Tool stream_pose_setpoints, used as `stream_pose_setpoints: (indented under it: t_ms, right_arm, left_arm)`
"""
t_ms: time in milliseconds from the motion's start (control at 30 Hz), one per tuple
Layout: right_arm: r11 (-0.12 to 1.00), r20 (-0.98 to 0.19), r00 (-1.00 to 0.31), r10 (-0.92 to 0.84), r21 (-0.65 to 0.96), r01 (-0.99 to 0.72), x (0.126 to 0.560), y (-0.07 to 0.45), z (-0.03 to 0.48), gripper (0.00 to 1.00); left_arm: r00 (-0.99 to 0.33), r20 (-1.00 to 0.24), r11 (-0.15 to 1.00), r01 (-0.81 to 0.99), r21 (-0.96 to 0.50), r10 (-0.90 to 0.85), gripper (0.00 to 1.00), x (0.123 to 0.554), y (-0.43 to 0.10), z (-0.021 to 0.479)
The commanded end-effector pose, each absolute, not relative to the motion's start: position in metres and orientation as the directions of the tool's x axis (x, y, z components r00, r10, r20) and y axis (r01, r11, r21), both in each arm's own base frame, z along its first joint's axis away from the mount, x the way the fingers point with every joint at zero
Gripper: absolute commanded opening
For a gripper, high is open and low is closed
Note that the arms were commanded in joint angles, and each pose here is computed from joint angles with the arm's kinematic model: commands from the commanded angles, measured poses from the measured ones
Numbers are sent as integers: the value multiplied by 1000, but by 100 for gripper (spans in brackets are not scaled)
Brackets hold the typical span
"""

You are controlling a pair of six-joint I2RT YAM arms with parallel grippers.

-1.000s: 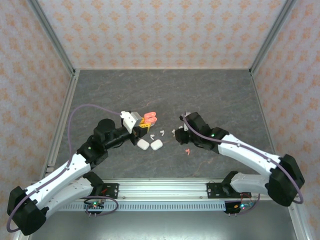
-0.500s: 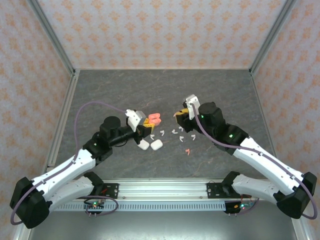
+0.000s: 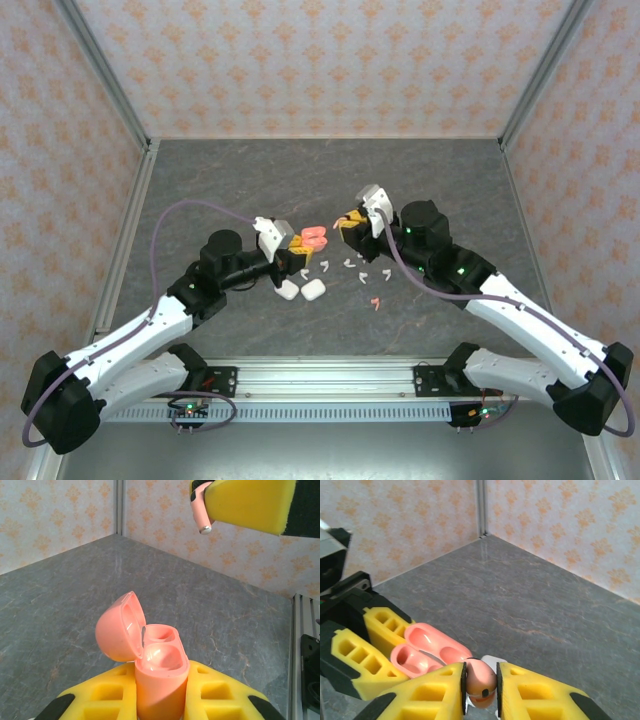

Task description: Insert the wireless bluetooth earbuds into the charging case

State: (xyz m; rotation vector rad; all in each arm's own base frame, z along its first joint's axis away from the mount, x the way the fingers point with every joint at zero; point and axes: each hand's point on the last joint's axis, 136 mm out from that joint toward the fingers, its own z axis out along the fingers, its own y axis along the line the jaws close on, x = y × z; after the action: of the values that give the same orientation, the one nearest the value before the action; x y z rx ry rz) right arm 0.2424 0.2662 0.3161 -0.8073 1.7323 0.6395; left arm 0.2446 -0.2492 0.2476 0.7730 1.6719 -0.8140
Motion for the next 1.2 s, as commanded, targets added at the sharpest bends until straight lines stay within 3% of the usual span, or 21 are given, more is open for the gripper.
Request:
stream_pose_setpoints:
  t_ms: [0,1167]
  right_arm:
    - [558,-975,-116,-190,-10,-830,234,280,333,22]
    - [505,-952,-118,-281,-43,-862,235,314,301,22]
  left_arm:
    - [-152,-988,506,855,-112,39,0,238,-258,277]
    - [-142,-988,498,862,-98,51,0,236,-260,279]
